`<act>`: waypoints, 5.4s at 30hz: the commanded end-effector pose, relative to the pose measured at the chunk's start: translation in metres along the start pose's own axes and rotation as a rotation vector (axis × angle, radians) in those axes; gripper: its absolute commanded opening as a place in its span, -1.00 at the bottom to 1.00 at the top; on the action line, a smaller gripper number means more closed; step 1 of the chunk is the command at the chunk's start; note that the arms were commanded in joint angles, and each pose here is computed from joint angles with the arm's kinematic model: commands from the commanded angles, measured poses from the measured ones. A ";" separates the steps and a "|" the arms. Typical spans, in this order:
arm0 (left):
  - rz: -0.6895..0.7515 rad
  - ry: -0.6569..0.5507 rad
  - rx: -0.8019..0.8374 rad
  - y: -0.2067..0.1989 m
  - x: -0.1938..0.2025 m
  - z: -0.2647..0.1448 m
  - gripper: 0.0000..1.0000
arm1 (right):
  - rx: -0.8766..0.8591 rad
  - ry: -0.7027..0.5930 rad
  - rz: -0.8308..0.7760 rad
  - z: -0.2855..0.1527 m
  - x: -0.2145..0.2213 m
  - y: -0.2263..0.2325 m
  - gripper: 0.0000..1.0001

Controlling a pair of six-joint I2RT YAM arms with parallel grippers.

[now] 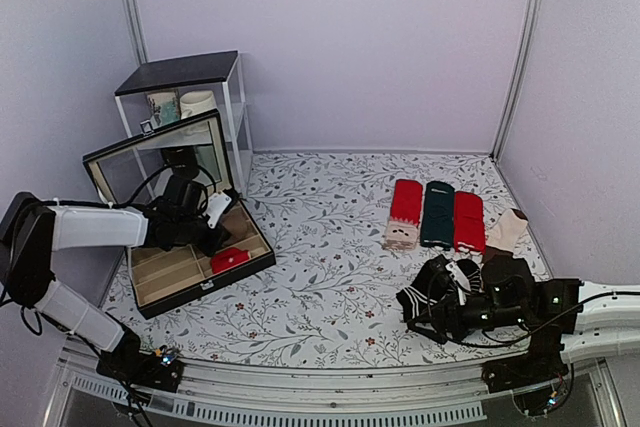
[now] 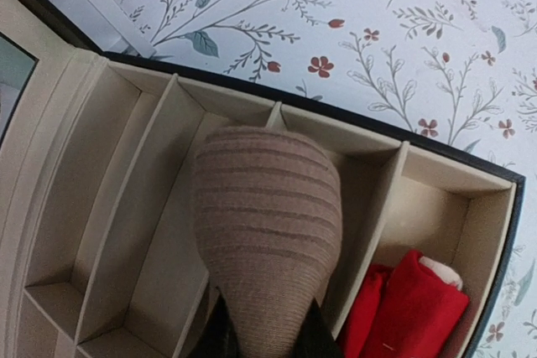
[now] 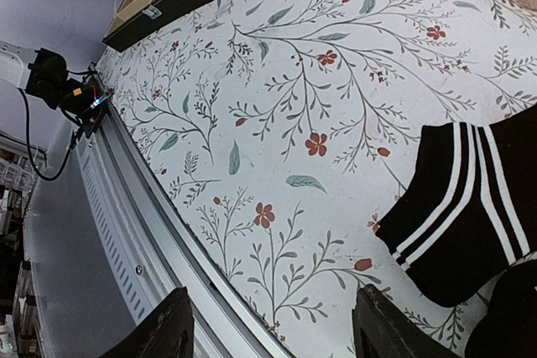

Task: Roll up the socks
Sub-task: Place a pair of socks in the storage box.

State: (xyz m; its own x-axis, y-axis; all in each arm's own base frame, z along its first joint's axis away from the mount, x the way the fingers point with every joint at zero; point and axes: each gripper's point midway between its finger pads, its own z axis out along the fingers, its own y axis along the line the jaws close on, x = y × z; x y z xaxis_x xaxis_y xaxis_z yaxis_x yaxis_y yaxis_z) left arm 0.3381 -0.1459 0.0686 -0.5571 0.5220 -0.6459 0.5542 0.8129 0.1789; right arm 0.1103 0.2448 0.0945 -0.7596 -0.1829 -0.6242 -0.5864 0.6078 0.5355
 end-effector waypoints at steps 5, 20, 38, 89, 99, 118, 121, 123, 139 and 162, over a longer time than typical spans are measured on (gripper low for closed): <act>-0.026 0.011 -0.028 0.006 0.010 -0.003 -1.00 | -0.029 -0.009 -0.011 0.003 0.000 0.002 0.31; -0.096 0.254 0.009 -0.003 0.045 0.013 -1.00 | -0.041 -0.012 -0.007 0.005 0.000 0.003 0.31; -0.016 0.500 0.029 -0.004 0.085 0.027 -1.00 | -0.032 -0.011 0.018 0.004 0.005 -0.002 0.31; -0.088 0.247 0.046 0.002 0.018 0.042 -0.43 | 0.011 -0.011 0.040 0.000 0.003 -0.010 0.32; -0.043 0.240 0.034 0.004 0.020 0.036 0.12 | 0.015 -0.004 0.038 0.001 0.004 -0.010 0.32; 0.003 0.209 0.063 0.006 -0.004 0.022 0.37 | 0.014 0.002 0.046 0.001 0.005 -0.010 0.31; 0.007 0.200 0.073 0.006 -0.010 0.019 0.37 | 0.015 0.003 0.046 0.001 0.005 -0.010 0.32; 0.013 0.191 0.081 0.006 -0.015 0.017 0.37 | 0.015 0.003 0.045 0.001 0.005 -0.010 0.32; 0.029 0.169 0.132 0.004 -0.030 0.009 -0.14 | 0.020 0.012 0.033 0.003 0.002 -0.008 0.32; 0.009 0.328 0.047 0.014 0.031 0.009 -0.69 | 0.018 0.022 0.038 0.006 0.003 -0.009 0.32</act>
State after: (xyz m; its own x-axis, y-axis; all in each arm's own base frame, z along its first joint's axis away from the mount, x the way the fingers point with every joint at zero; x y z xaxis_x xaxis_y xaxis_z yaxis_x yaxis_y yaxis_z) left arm 0.3399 -0.1411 0.0526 -0.6750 0.6042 -0.4236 0.6249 0.7733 0.1073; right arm 0.1104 0.2375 0.0715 -0.7990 -0.1935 -0.5693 -0.5400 0.6476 0.5376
